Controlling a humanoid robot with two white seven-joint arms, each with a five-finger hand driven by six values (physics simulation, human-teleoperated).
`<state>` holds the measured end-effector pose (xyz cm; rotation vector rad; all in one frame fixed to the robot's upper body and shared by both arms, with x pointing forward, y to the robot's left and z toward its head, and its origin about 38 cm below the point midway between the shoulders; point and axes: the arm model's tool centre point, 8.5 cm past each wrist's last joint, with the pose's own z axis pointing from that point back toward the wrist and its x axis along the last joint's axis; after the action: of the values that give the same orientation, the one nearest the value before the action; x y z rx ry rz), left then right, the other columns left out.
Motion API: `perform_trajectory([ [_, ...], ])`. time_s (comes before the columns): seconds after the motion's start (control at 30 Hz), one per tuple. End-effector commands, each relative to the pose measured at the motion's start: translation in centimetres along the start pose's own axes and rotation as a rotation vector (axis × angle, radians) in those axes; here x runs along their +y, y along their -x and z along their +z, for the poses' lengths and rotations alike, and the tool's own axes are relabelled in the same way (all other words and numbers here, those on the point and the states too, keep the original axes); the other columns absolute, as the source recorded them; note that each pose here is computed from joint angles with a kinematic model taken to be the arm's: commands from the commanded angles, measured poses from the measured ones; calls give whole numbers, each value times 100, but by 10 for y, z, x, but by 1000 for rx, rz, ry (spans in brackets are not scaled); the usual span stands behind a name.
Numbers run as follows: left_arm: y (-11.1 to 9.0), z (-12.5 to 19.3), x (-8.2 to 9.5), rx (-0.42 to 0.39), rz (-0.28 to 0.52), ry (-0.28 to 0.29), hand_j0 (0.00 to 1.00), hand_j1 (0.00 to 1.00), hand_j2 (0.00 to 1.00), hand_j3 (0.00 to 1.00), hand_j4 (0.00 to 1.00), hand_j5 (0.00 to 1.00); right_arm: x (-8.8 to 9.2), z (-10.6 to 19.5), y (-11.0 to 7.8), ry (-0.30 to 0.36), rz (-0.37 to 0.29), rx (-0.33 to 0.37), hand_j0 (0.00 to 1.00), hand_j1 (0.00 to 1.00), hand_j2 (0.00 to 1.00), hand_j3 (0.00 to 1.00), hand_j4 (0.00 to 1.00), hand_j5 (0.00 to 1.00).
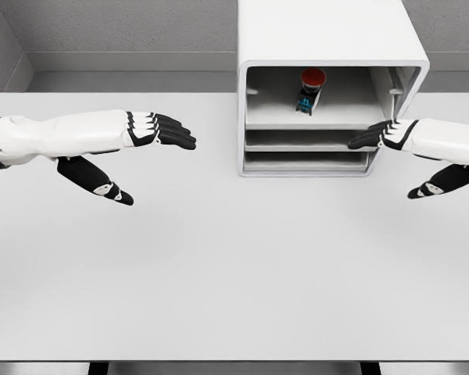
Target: Slide open multi-storey tabletop storage cabinets and put open load switch and slide close multi-storey tabletop storage cabinets
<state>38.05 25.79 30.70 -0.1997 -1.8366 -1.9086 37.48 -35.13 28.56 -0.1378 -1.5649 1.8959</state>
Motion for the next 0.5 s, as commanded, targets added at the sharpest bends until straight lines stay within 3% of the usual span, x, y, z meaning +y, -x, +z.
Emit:
perform_trajectory([
  [0.0, 0, 1, 1, 1, 7, -5, 100, 100, 100, 100, 100, 100, -2, 2, -1, 2, -2, 3, 100, 100, 100, 100, 100, 100],
  [0.47, 0, 1, 0, 2, 8, -4, 100, 100, 100, 100, 100, 100, -2, 2, -1, 2, -1, 1, 100, 100, 100, 100, 100, 100],
])
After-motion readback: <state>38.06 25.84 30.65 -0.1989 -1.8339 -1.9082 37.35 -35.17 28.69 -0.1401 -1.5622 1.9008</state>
